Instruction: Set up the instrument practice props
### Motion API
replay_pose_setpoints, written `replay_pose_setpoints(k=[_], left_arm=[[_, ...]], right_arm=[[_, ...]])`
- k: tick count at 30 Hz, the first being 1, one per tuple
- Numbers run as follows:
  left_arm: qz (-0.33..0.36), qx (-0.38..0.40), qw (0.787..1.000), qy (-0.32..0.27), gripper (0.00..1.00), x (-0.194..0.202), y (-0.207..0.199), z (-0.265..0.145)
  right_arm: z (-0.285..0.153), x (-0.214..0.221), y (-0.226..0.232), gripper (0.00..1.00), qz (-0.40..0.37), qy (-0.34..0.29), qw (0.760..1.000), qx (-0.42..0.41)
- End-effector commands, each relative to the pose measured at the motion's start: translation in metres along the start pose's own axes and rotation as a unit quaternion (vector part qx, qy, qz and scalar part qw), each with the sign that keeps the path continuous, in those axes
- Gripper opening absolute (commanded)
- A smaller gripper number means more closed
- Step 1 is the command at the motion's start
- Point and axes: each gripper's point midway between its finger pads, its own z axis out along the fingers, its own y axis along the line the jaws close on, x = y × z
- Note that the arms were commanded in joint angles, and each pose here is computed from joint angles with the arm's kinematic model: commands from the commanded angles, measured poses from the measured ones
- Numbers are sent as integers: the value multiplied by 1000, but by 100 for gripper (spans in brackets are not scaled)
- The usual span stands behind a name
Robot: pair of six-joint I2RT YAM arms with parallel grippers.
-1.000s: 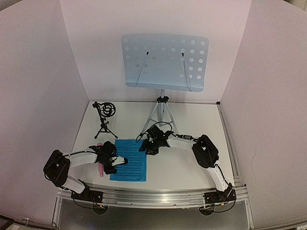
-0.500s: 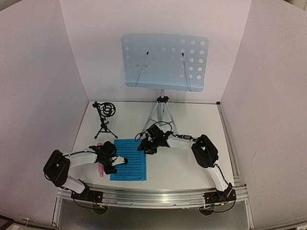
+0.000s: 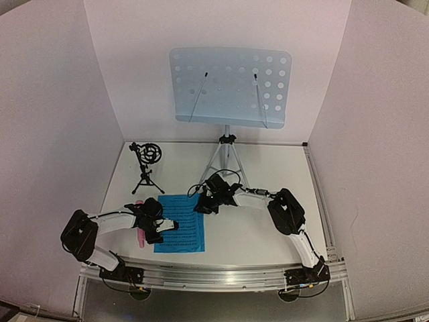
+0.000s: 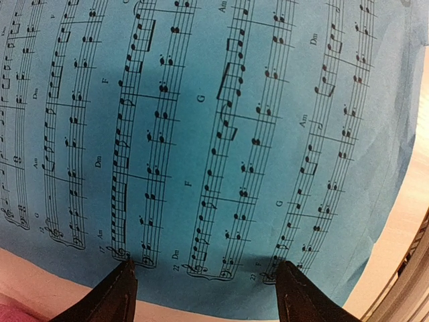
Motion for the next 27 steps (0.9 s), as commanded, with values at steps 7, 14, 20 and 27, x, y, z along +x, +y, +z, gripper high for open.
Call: replay_pose_setpoints(k=[7, 14, 20, 27], left_arm=[[13, -17, 1000, -7, 71, -4, 8, 1], [-19, -6, 1000, -17, 75, -17, 10, -15], [-59, 5, 997, -52, 82, -43, 15, -49], [-94, 22, 984, -148, 84, -75, 8, -105]], right_arm=[[3, -4, -17, 0, 2, -9, 1000, 16], [-17, -10, 5, 0, -40, -36, 999, 5], [-45, -12, 39, 0, -86, -64, 994, -16], [-77, 16, 75, 0, -136, -56, 988, -37]])
